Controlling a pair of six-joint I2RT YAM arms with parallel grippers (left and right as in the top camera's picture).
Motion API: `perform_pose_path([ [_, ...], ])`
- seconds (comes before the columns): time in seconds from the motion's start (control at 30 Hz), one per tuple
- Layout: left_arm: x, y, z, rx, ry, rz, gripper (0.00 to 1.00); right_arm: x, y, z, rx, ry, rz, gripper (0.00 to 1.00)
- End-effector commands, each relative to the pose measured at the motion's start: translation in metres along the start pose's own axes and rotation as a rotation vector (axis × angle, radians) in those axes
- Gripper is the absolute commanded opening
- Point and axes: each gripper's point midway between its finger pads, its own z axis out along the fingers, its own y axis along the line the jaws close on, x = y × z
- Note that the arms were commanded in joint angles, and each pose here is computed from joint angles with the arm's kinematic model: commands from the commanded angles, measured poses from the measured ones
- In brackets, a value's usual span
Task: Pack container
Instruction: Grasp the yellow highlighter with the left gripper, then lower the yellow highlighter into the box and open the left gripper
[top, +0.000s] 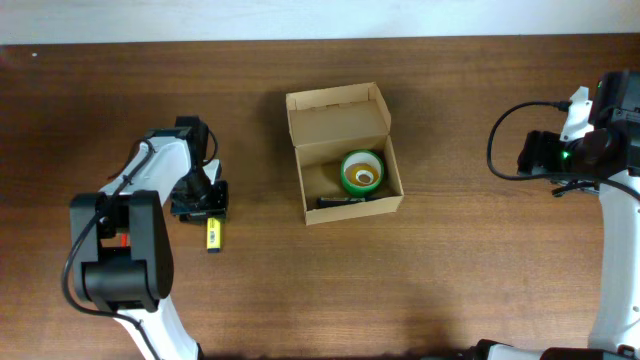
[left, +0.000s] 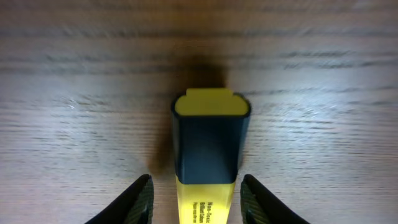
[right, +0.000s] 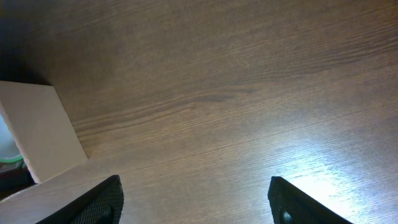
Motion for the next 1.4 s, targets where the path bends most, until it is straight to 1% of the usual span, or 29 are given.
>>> perform_pose_path([
  [0.0,0.012,0.001,0.015,-0.001,0.043,-0.015,0.3,0.0,-0.004,0.001,0.015,0.001,0.0,0.75],
  [0.03,0.016,0.002,0.019,-0.002,0.053,-0.016,0.24,0.0,-0.004,0.001,0.015,0.0,0.0,0.75],
  [0.23,0.019,0.002,0.023,-0.002,0.056,-0.015,0.02,0.0,-0.004,0.001,0.015,-0.002,-0.001,0.75],
  [0.3,0.017,0.0,0.02,-0.003,0.053,0.007,0.02,0.0,-0.004,0.001,0.015,-0.002,-0.001,0.75],
  [0.37,0.007,-0.004,0.004,-0.019,0.033,0.053,0.02,0.0,-0.004,0.001,0.015,-0.002,-0.001,0.75],
  [0.47,-0.026,-0.005,-0.049,-0.115,-0.079,0.149,0.02,0.0,-0.004,0.001,0.015,-0.003,-0.001,0.75],
  [0.6,-0.059,-0.022,-0.12,-0.119,-0.228,0.237,0.02,-0.001,-0.004,0.001,0.015,-0.006,-0.001,0.75],
  [0.67,-0.064,-0.033,-0.155,-0.13,-0.28,0.356,0.02,-0.001,-0.004,0.001,0.015,-0.006,-0.001,0.75],
  [0.73,-0.065,-0.053,-0.191,-0.159,-0.337,0.551,0.02,-0.002,-0.004,0.001,0.015,-0.008,-0.001,0.75],
  [0.77,-0.067,-0.066,-0.207,-0.171,-0.382,0.62,0.01,-0.002,-0.004,0.001,0.015,-0.009,-0.001,0.75],
  [0.83,-0.072,-0.086,-0.23,-0.174,-0.46,0.672,0.01,-0.002,-0.004,0.001,0.014,-0.009,-0.001,0.75],
  [0.9,-0.066,-0.112,-0.242,-0.132,-0.502,0.777,0.02,-0.002,-0.004,0.001,0.014,-0.009,-0.001,0.75],
  [1.03,-0.042,-0.149,-0.237,-0.086,-0.462,0.97,0.02,-0.002,-0.001,0.001,-0.003,-0.009,-0.001,0.75],
  [1.17,-0.021,-0.189,-0.224,-0.088,-0.424,1.131,0.01,-0.002,-0.001,0.001,-0.005,-0.009,-0.001,0.75],
  [1.23,-0.013,-0.211,-0.206,-0.092,-0.373,1.202,0.02,-0.002,0.0,0.001,-0.009,-0.008,-0.001,0.75],
  [1.37,-0.002,-0.243,-0.155,-0.182,-0.217,1.336,0.01,-0.001,0.001,0.001,-0.013,-0.005,-0.001,0.75],
])
